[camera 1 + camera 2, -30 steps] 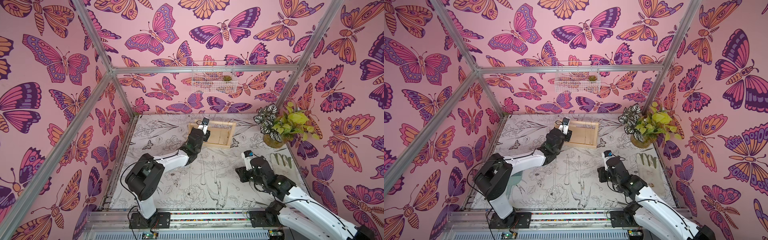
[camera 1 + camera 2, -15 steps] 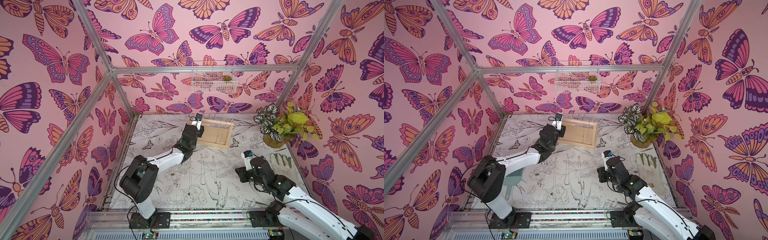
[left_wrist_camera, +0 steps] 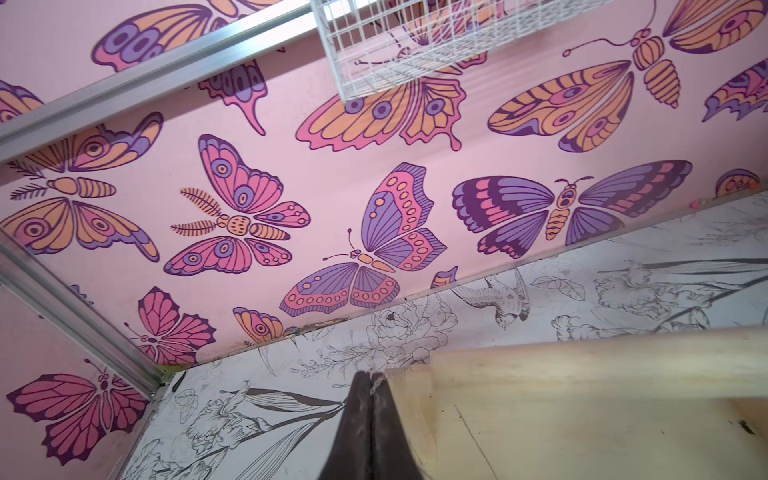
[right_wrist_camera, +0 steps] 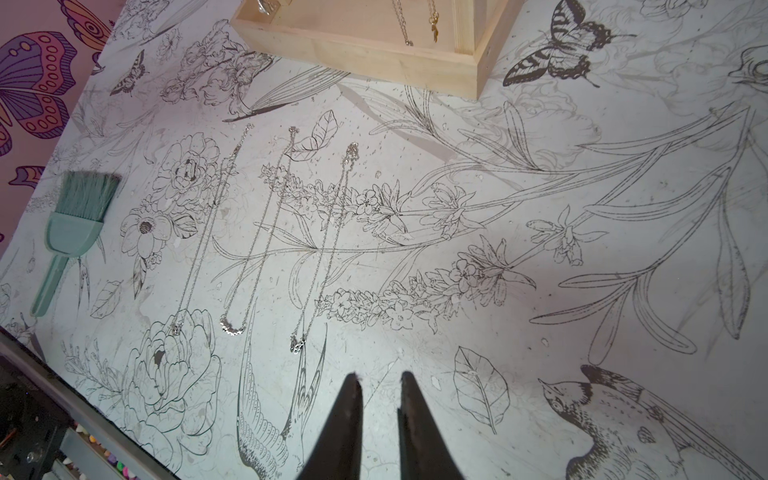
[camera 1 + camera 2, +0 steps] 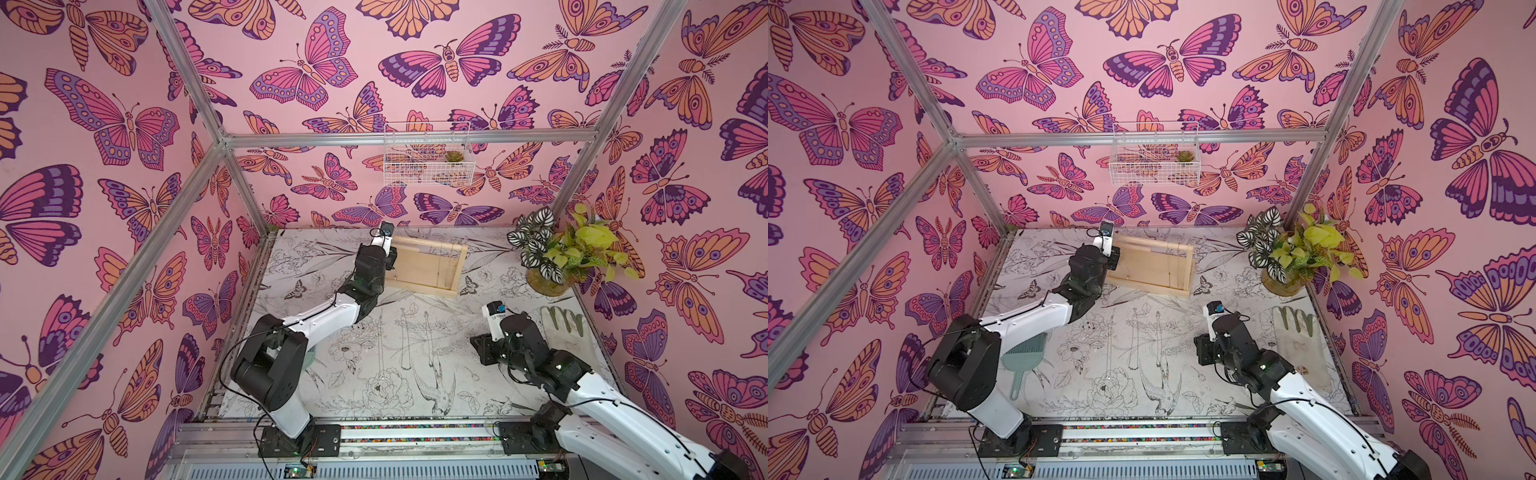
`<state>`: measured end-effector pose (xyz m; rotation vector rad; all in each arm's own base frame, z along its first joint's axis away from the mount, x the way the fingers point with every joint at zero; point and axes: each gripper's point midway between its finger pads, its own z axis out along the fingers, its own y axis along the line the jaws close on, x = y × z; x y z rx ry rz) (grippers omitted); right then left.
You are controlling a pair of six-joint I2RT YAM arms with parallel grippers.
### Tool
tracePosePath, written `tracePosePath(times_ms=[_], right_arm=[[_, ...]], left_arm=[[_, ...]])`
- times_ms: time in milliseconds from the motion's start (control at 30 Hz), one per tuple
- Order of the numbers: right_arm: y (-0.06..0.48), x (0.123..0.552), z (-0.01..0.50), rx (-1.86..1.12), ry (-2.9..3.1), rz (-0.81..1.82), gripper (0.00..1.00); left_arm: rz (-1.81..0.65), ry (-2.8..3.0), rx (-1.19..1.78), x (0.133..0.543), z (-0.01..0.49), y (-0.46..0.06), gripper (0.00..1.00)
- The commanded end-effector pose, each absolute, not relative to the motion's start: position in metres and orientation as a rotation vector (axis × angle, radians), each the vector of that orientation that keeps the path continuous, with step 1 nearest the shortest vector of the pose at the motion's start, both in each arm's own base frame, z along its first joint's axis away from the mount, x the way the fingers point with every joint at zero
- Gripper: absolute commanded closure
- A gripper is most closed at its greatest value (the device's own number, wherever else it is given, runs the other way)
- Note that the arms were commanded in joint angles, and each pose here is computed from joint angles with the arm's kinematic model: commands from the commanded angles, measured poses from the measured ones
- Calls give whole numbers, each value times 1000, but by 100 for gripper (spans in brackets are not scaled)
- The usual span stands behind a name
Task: Take the necklace off the jewelry display stand
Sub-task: Take off the necklace from the stand.
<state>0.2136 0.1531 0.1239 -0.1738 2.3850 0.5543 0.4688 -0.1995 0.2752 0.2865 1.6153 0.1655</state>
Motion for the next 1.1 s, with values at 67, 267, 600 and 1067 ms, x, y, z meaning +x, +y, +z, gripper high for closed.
tracePosePath(times_ms=[67, 267, 600, 1067], right_arm=[[153, 214, 122, -159, 2387, 564, 79], [153, 214, 123, -158, 2384, 567, 79], [155, 213, 126, -168, 2378, 590, 79], [158, 215, 133, -184, 2367, 593, 79]], left_arm=[[213, 1618, 272, 466, 286, -183, 100], [227, 1613, 270, 464, 292, -177, 100], [264, 1616, 252, 456, 297, -162, 100], [86, 1689, 354, 416, 304, -168, 100]])
